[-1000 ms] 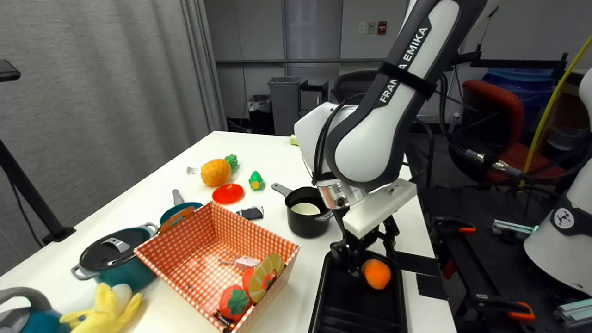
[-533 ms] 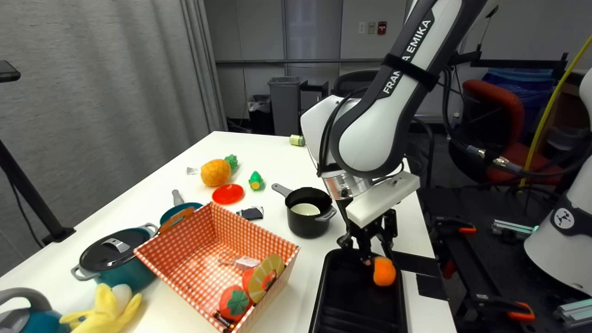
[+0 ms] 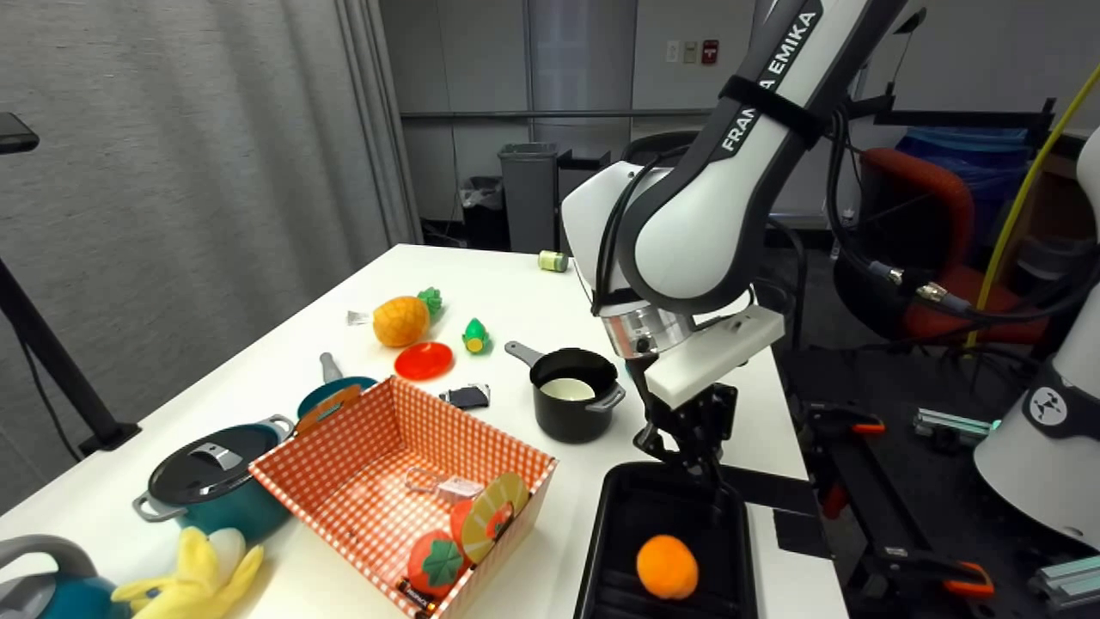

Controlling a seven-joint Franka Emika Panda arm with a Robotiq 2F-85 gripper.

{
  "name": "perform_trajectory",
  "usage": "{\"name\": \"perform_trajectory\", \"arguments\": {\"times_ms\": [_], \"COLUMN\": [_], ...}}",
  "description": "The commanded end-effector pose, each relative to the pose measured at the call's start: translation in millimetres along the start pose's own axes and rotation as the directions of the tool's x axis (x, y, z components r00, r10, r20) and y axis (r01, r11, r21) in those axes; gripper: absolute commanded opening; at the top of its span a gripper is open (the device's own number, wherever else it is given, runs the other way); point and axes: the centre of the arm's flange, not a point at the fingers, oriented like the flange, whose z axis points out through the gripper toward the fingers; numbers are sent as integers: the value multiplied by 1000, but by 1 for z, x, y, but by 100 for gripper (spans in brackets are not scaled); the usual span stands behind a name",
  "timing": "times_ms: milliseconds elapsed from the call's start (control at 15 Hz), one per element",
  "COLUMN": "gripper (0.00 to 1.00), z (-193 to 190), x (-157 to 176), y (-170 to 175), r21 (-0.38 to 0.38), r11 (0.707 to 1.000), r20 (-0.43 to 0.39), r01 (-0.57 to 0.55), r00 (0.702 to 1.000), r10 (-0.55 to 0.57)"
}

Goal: Remove the pot from the box and pick up the orange plush toy

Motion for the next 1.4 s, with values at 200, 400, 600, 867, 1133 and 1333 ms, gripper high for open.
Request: {"name": "perform_trajectory", "arguments": {"times_ms": [200, 400, 600, 867, 1133, 1333], "gripper": [31, 56, 78, 100, 100, 100], "z": [-25, -43, -62, -73, -69, -57], "x": [-9, -14, -24, -34, -41, -49], "y": [-19, -45, -75, -101, -116, -125], "r21": [26, 34, 35, 31, 39, 36], "r11": [1000, 997, 989, 977, 970, 963], "r20": [-42, -78, -117, -137, -110, -74], "r01": [15, 67, 141, 211, 239, 268], "r00": [999, 995, 984, 969, 966, 962], "r10": [-13, -64, -136, -204, -233, -265]}}
